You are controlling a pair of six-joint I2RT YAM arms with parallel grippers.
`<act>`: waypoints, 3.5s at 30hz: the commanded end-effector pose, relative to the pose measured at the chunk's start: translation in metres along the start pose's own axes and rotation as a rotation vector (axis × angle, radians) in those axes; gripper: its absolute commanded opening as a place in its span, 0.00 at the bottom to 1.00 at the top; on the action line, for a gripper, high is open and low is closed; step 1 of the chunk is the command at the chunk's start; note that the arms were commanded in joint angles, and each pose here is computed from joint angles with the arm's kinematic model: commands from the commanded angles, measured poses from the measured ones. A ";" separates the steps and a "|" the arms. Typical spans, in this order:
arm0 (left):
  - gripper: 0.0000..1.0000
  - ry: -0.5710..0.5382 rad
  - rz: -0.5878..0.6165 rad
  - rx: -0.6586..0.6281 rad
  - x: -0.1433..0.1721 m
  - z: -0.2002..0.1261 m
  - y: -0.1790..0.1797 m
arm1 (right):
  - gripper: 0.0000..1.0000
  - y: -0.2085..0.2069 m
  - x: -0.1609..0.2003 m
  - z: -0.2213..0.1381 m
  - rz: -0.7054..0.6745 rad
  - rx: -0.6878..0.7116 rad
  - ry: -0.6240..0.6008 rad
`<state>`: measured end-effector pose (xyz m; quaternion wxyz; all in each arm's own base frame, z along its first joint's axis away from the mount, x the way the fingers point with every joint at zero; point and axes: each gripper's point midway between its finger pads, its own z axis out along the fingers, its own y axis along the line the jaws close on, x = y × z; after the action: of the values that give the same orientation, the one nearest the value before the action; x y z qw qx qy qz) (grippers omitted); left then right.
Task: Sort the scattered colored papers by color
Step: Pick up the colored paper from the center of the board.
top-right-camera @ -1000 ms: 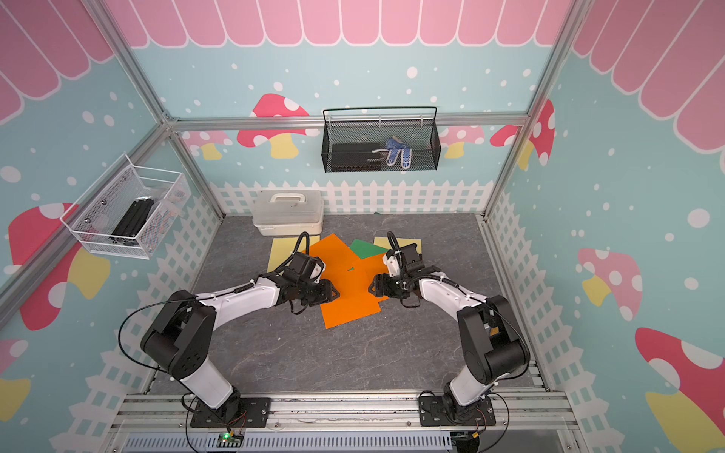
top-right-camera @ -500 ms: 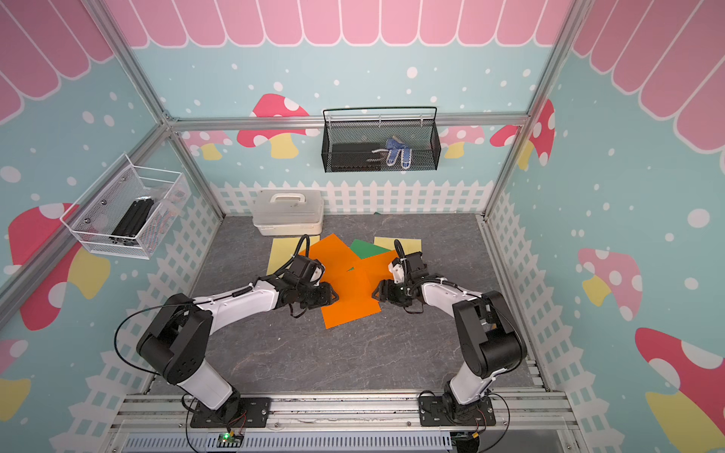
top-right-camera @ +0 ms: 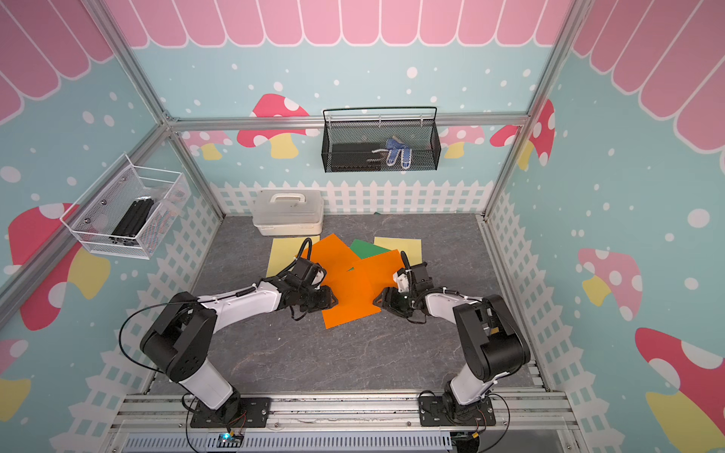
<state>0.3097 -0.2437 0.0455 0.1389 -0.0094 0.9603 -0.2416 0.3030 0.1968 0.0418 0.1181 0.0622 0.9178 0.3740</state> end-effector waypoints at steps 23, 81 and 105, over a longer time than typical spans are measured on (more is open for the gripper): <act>0.44 0.080 -0.009 -0.054 0.019 0.027 0.010 | 0.65 -0.017 0.003 0.023 0.125 -0.056 0.059; 0.43 0.118 -0.002 -0.064 0.028 0.041 0.008 | 0.62 0.031 -0.066 0.051 -0.099 -0.191 0.051; 0.50 -0.191 0.120 0.043 -0.027 -0.043 -0.041 | 0.00 0.039 -0.040 0.024 -0.141 -0.165 0.084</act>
<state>0.3141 -0.2602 0.0730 0.1880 0.0172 0.9500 -0.2488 0.3535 0.2315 0.0471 0.1052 -0.0110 0.8872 0.4490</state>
